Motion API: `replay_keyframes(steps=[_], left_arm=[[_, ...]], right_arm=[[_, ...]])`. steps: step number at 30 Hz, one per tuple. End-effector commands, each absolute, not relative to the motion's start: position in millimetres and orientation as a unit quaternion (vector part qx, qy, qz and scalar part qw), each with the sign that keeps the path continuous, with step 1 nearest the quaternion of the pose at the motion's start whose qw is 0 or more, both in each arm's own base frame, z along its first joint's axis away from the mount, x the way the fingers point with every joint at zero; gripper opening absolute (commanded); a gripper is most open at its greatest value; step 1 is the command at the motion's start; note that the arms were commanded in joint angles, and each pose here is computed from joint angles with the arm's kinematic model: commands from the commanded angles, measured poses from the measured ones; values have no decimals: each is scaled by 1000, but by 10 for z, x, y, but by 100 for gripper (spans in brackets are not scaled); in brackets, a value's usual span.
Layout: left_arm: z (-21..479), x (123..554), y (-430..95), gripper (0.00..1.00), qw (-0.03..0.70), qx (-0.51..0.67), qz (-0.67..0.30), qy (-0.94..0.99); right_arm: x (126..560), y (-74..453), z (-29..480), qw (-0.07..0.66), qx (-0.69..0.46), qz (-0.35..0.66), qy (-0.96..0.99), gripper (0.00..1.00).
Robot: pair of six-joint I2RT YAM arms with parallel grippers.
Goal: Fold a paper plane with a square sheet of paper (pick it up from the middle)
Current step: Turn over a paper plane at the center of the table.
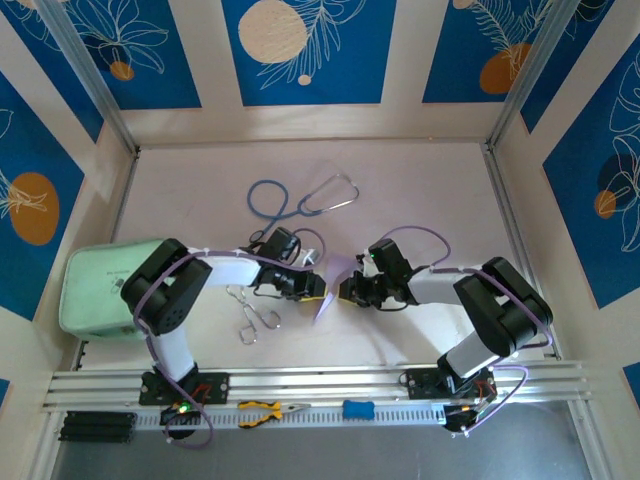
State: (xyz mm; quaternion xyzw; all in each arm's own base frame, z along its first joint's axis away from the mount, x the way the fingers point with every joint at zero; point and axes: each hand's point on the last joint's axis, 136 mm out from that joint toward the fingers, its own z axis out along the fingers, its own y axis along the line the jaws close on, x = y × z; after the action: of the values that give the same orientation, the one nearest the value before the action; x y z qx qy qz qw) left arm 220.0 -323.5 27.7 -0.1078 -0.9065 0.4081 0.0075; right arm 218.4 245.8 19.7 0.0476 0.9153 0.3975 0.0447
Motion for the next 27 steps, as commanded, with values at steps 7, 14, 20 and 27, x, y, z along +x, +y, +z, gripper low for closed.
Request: replay_keyframes(steps=[7,14,20,27], left_arm=[[336,2094,-3366,28,27,-125,440,-889],[258,2041,-3368,28,42,-128,434,-891],[187,2009,-3348,26,49,-132,418,-898],[313,2044,-3400,11,34,-133,431,-892]], right_arm=[[2086,2498,132,22,49,407,912,17],[2081,2495,116,21,52,408,911,17],[2078,2495,110,21,52,408,911,17],[2088,2491,122,24,53,408,911,17]])
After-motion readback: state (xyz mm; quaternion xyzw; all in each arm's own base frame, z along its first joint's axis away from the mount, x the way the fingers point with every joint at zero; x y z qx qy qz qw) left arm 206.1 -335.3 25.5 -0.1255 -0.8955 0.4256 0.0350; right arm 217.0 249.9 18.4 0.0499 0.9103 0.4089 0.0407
